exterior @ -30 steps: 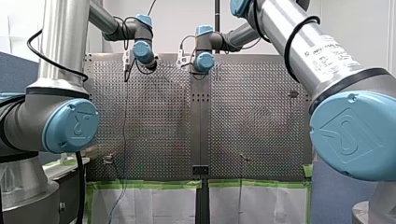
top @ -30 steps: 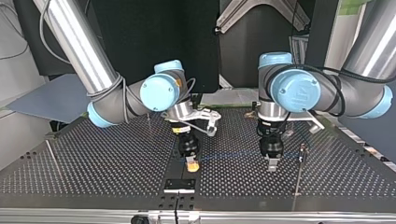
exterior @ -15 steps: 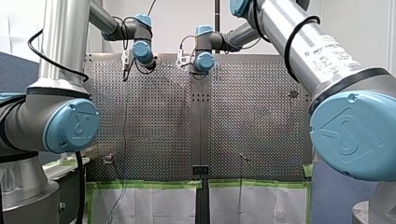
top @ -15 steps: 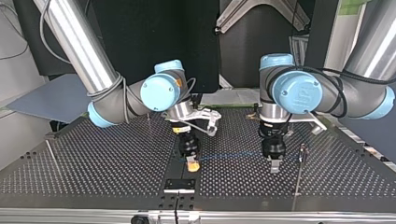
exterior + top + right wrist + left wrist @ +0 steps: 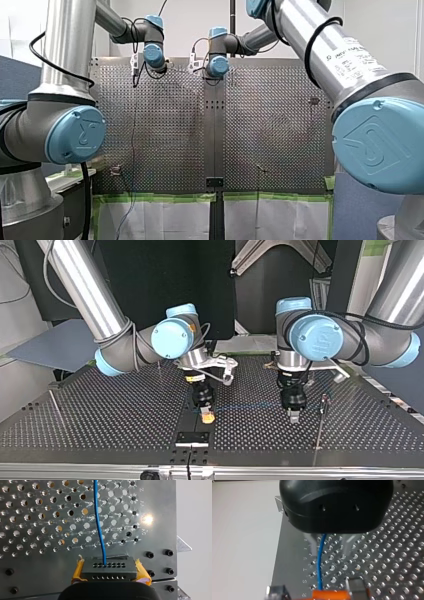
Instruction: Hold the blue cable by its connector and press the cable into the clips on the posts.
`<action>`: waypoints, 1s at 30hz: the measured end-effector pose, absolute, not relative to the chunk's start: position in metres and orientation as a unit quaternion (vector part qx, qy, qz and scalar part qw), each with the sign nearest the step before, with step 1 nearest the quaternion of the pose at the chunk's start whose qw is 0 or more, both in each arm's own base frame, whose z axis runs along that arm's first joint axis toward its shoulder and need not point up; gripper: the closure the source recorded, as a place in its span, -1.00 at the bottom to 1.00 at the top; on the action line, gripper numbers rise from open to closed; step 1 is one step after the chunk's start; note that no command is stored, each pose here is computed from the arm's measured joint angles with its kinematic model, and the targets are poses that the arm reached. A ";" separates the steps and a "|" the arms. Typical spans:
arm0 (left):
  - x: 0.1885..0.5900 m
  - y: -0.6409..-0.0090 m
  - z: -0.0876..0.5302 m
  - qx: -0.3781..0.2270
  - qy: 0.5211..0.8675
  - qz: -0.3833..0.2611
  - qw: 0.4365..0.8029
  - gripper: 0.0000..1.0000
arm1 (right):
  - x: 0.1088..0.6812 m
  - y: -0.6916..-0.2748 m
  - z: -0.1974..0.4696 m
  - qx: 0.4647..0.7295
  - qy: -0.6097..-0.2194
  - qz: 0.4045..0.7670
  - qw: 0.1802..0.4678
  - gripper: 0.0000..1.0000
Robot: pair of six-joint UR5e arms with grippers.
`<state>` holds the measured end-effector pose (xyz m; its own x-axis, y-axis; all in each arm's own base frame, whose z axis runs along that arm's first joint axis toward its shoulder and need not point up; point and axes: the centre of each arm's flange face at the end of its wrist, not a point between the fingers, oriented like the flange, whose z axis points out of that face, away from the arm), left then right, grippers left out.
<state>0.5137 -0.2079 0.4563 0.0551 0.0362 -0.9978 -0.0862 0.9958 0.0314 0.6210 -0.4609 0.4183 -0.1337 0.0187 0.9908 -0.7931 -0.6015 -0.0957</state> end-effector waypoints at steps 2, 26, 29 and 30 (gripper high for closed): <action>0.514 -0.209 0.457 -0.019 0.685 0.037 0.727 1.00 | 0.621 -0.461 0.418 0.586 -0.331 0.676 0.300 1.00; 0.507 -0.216 0.443 -0.029 0.692 0.025 0.720 1.00 | 0.615 -0.459 0.389 0.603 -0.344 0.654 0.300 1.00; 0.504 -0.220 0.437 -0.029 0.692 0.021 0.721 0.94 | 0.613 -0.457 0.379 0.610 -0.348 0.647 0.299 1.00; 0.503 -0.221 0.435 -0.030 0.693 0.022 0.720 0.94 | 0.613 -0.457 0.377 0.611 -0.349 0.645 0.298 1.00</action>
